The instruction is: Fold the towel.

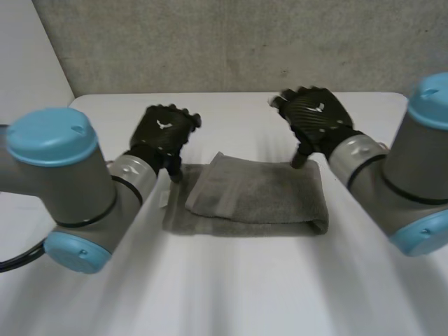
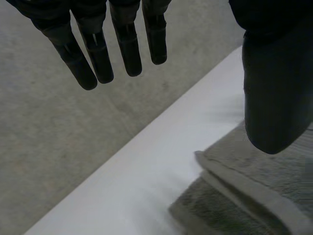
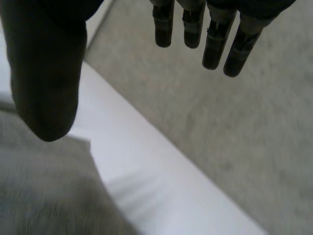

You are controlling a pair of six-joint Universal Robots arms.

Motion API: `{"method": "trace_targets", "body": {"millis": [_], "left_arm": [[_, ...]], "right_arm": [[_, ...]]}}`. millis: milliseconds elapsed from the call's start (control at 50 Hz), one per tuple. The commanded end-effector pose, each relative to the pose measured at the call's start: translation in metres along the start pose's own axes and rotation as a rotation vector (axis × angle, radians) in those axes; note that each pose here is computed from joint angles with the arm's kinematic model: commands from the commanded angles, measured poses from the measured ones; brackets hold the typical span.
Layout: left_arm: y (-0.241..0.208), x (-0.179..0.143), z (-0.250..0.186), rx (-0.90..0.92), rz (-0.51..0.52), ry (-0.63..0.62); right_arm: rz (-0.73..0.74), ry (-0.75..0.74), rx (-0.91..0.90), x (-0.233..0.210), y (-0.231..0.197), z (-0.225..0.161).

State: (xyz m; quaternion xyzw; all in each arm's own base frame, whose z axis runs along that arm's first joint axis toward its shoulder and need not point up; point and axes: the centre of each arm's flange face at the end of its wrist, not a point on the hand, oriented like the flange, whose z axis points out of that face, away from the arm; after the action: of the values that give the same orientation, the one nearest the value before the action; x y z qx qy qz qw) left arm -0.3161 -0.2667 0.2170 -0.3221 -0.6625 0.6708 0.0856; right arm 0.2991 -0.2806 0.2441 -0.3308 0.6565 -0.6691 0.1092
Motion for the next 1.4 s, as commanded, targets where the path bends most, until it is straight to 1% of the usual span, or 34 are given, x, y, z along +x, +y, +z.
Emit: {"method": "trace_targets", "body": {"millis": [20, 100, 180, 220, 260, 280, 320, 380, 600, 760, 900, 1020, 1240, 1400], "left_arm": [[0.022, 0.034, 0.006, -0.048, 0.012, 0.093], [0.036, 0.052, 0.007, -0.081, 0.025, 0.138], [0.046, 0.057, 0.010, -0.101, 0.043, 0.148], [0.051, 0.059, 0.012, -0.107, 0.061, 0.152], [0.059, 0.062, 0.016, -0.120, 0.106, 0.157], [0.059, 0.062, 0.016, -0.120, 0.106, 0.157], [0.069, 0.065, 0.019, -0.136, 0.146, 0.165], [0.075, 0.067, 0.020, -0.148, 0.171, 0.167], [0.076, 0.066, 0.024, -0.142, 0.170, 0.158], [0.071, 0.060, 0.019, -0.160, 0.173, 0.102], [0.062, 0.047, -0.011, -0.180, 0.185, 0.077], [0.070, 0.043, -0.031, -0.194, 0.185, 0.067], [0.081, 0.048, -0.039, -0.219, 0.188, 0.076], [0.080, 0.049, -0.039, -0.216, 0.188, 0.078]], "right_arm": [[0.043, 0.001, -0.175, 0.019, 0.034, -0.018], [0.072, -0.022, -0.236, 0.018, 0.055, -0.028], [0.087, -0.039, -0.263, 0.014, 0.063, -0.033], [0.090, -0.042, -0.272, 0.012, 0.067, -0.036], [0.090, -0.044, -0.278, 0.009, 0.073, -0.038], [0.090, -0.044, -0.278, 0.009, 0.073, -0.038], [0.093, -0.047, -0.286, 0.007, 0.077, -0.040], [0.093, -0.047, -0.289, 0.006, 0.080, -0.042], [0.081, -0.048, -0.286, 0.001, 0.086, -0.042], [0.071, -0.021, -0.280, 0.004, 0.086, -0.040], [0.070, -0.005, -0.281, 0.004, 0.088, -0.045], [0.075, -0.013, -0.283, 0.002, 0.089, -0.046], [0.079, -0.034, -0.314, -0.005, 0.099, -0.049], [0.088, -0.034, -0.337, -0.005, 0.108, -0.049]]}}
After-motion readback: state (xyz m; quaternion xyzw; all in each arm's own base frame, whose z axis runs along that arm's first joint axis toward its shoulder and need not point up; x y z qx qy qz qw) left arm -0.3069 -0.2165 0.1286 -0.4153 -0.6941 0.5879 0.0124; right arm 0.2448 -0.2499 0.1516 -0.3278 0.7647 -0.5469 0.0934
